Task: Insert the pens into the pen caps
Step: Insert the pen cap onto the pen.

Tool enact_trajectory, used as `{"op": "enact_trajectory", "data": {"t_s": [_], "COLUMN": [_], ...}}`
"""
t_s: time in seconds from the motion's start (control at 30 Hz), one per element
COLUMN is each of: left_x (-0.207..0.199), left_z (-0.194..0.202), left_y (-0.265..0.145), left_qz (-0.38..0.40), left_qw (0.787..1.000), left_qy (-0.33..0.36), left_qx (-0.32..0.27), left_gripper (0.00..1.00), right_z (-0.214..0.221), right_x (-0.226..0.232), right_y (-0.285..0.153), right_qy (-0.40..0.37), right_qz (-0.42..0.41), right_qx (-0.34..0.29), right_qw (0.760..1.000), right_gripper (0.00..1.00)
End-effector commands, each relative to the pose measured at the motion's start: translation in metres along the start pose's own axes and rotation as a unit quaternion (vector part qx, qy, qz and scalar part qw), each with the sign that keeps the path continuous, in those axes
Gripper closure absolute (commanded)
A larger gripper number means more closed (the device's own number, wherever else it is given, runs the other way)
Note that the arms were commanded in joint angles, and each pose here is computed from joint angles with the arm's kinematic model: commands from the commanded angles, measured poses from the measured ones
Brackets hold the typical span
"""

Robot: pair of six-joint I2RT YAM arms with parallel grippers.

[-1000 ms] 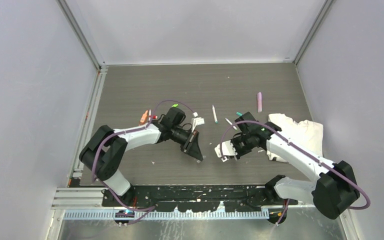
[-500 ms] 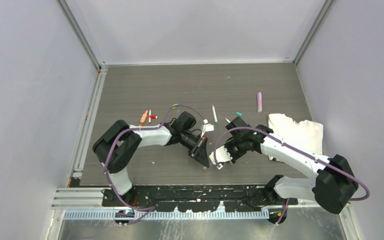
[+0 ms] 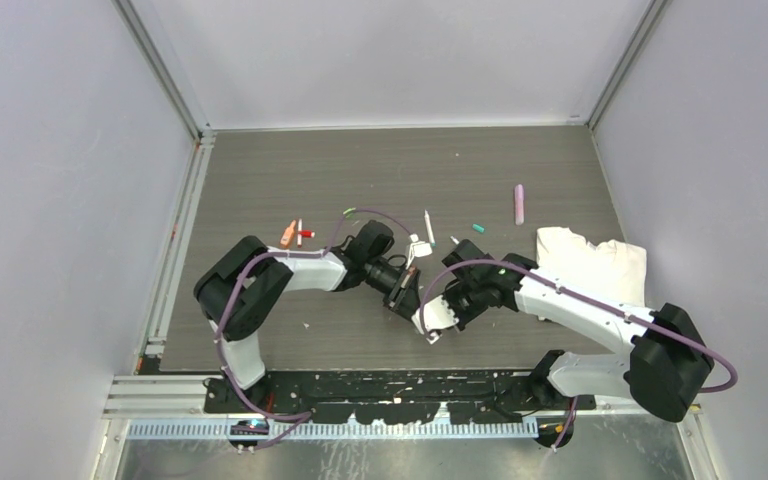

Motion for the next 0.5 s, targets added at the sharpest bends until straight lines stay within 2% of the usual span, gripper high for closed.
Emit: {"op": "enact_trajectory", "data": {"t_s": [0.0, 0.47], "left_x": [-0.011, -0.012], "left_z": [-0.0081, 0.001], "left_y": [0.0014, -0.0057], "left_qz": [0.027, 0.012], "left_qw": [0.999, 0.999], "left_qy": [0.028, 0.03], "left_qx": [-0.003, 0.009], "left_gripper": [0.99, 0.99], "right_z": [-0.0017, 0.0019], "right_x": [-0.011, -0.013], "right_y": [-0.0017, -0.0077], "right_qy": [0.003, 0.007], "right_qz": [0.027, 0.04], "right_qx": [0.005, 0.023], "right_qw": [1.0, 0.999], "right_gripper": [0.99, 0.99]}}
Point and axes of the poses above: each gripper's point midway between its finger pads, its own y axis out along the fingers, its own x axis along the line the jaws close on, z = x × y, the point moved 5 cm from there along -y, back along the fingers, and after that the axes turned 2 degrees about -y, right-handed, at the moved point
